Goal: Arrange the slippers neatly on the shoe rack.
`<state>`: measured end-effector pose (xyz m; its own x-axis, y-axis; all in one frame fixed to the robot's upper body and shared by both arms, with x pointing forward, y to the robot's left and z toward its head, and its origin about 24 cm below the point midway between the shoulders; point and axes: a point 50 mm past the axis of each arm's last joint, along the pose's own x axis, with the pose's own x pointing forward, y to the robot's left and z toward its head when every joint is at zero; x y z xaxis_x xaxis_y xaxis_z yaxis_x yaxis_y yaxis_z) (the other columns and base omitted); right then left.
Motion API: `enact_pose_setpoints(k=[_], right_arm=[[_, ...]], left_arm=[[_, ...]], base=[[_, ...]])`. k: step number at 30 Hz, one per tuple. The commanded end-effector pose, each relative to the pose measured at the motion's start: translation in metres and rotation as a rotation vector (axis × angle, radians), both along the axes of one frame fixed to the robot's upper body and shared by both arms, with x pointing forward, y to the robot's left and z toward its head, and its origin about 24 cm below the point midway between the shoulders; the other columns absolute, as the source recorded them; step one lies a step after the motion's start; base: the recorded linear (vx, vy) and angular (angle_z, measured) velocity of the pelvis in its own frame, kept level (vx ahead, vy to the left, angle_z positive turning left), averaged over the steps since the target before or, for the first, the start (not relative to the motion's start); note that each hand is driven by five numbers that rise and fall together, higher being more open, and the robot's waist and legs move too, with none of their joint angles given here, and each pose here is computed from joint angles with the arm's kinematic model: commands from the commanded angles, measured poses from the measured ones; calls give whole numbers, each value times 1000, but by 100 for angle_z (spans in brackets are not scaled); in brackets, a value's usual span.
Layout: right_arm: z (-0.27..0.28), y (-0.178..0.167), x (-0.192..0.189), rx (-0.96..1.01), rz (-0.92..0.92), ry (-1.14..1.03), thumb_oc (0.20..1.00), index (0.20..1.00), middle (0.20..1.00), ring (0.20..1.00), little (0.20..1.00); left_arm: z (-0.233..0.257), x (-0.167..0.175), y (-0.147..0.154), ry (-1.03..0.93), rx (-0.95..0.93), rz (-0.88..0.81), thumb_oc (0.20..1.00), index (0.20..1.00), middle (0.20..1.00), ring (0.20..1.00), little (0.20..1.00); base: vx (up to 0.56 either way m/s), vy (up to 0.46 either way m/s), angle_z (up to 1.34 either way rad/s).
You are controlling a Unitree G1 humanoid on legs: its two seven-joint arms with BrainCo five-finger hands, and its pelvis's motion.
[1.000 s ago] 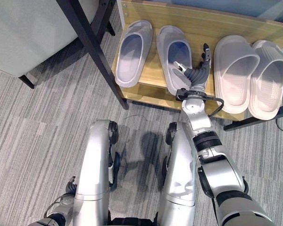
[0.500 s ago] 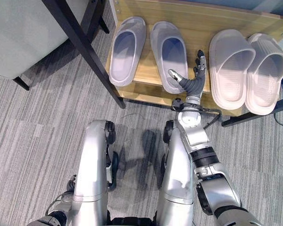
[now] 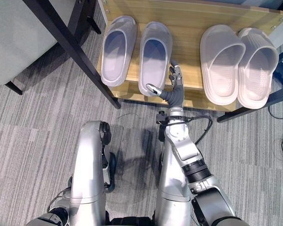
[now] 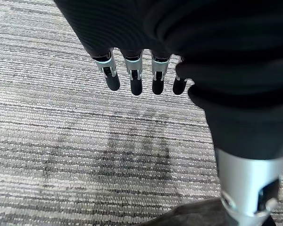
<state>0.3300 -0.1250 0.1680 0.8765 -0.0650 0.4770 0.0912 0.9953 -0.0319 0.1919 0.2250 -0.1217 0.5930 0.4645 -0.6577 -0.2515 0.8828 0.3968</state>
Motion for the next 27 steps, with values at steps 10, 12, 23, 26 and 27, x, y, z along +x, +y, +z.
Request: enact_pose_setpoints(k=[10,12,23,26,27], right_arm=[[49,40,3,66,158,-154,1000,1000,1000,1000,1000],[53,42,5,67,164,-157,1000,1000,1000,1000,1000],[62,41,16,44,87,-165,1000,1000,1000,1000,1000],[62,28,12,12,-13,-207,1000,1000,1000,1000,1000],[63,21,8,14,-63,-235,1000,1000,1000,1000,1000]], left_arm=[[-10,-19,-2,68,46,-53,1000,1000,1000,1000,1000],[-9,-18,-1,67,45,-54,1000,1000,1000,1000,1000],[-11,-21,-1,77,42,-44,1000,1000,1000,1000,1000],[-12,-22,-4,79,40,-44,1000,1000,1000,1000,1000],[-12,-22,-5,77,39,-39,1000,1000,1000,1000,1000]], base=[[0,0,0],[0,0,0],[0,0,0],[0,0,0],[0,0,0]])
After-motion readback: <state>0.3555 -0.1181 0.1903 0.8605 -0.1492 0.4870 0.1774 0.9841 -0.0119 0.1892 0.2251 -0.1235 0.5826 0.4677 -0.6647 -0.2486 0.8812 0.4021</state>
